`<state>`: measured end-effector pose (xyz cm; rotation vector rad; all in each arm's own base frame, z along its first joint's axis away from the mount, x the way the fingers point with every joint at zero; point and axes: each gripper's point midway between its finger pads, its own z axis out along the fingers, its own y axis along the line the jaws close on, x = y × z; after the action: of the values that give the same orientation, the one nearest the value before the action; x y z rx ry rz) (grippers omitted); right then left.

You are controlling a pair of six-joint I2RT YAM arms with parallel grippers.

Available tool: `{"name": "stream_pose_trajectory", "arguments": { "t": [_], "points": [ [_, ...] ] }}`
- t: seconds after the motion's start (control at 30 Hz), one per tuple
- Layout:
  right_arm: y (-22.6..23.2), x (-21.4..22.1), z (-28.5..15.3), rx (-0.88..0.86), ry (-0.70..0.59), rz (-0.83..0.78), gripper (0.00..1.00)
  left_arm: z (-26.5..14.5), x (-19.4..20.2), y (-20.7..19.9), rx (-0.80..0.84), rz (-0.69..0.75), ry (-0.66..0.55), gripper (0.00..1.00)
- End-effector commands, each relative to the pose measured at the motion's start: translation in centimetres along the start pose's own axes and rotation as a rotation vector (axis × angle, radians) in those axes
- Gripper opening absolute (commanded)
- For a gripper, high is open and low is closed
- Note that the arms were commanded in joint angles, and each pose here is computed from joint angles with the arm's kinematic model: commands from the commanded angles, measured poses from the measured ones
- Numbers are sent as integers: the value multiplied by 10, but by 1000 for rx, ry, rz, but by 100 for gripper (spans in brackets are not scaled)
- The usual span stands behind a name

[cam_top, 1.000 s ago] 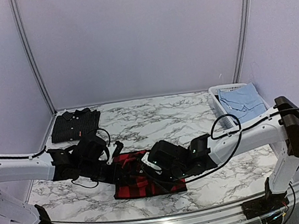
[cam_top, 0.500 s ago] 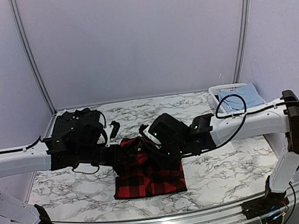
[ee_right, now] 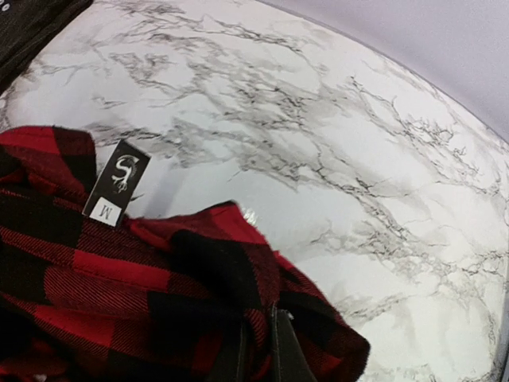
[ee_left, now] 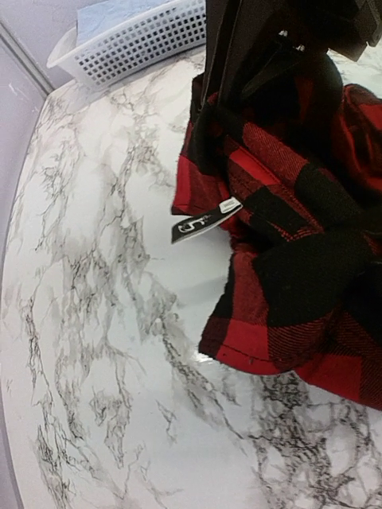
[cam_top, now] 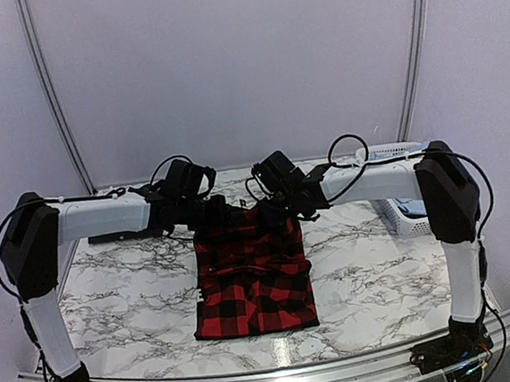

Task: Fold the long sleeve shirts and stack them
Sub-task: Flatten out the crumpled shirt at the center of the board.

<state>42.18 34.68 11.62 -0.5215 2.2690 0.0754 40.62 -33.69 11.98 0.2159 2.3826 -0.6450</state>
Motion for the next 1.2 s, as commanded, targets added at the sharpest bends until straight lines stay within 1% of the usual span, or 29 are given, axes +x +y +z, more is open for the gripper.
{"name": "stream_pose_trajectory", "arguments": {
  "t": [0.0, 0.07, 0.13, 0.23, 0.27, 0.3, 0.33, 0.4, 0.43, 0.47, 0.53, 0.6, 0.63, 0.7, 0.73, 0.87, 1.03, 1.1, 1.17],
  "points": [
    [-40, -30, 17, 64, -52, 57, 6, 21, -36, 16, -31, -36, -57, 4],
    [-57, -35, 25, 68, -60, 91, 5, 29, -49, 21, -23, -54, -68, 0],
    [-69, -44, 30, 67, -68, 114, 0, 36, -61, 29, -29, -69, -73, 0],
    [-76, -60, 25, 74, -87, 110, 1, 37, -80, 30, -21, -71, -90, 0],
    [-77, -66, 22, 74, -100, 107, 4, 36, -90, 27, -6, -72, -98, 6],
    [-78, -70, 21, 70, -107, 104, 6, 38, -93, 28, -4, -76, -87, 18],
    [-78, -74, 22, 68, -110, 102, 6, 39, -92, 31, -15, -86, -66, 27],
    [-81, -77, 25, 72, -104, 102, 6, 36, -93, 34, -29, -94, -62, 45],
    [-82, -78, 26, 75, -97, 104, 8, 32, -92, 36, -42, -100, -66, 58],
    [-82, -78, 26, 73, -93, 101, 15, 25, -92, 38, -55, -102, -75, 70],
    [-80, -77, 25, 60, -88, 94, 39, 11, -88, 46, -98, -102, -88, 78],
    [-78, -73, 25, 51, -72, 89, 57, -5, -84, 55, -146, -100, -105, 86],
    [-78, -71, 24, 47, -66, 88, 65, -11, -80, 57, -151, -103, -105, 87],
    [-74, -65, 19, 29, -52, 91, 71, -18, -66, 56, -129, -110, -78, 87],
    [-71, -59, 16, 15, -45, 90, 73, -18, -57, 53, -106, -111, -57, 86],
    [-39, -29, -1, -76, -20, 58, 74, -14, -21, 41, -47, -89, 31, 83],
    [-2, 21, -22, -161, 23, 5, 74, -8, 22, 26, 2, -40, 135, 80],
    [7, 35, -31, -195, 29, 0, 75, -6, 35, 27, -19, -10, 157, 80],
    [8, 52, -32, -192, 51, -4, 77, -4, 46, 35, -61, -4, 172, 81]
  ]
}}
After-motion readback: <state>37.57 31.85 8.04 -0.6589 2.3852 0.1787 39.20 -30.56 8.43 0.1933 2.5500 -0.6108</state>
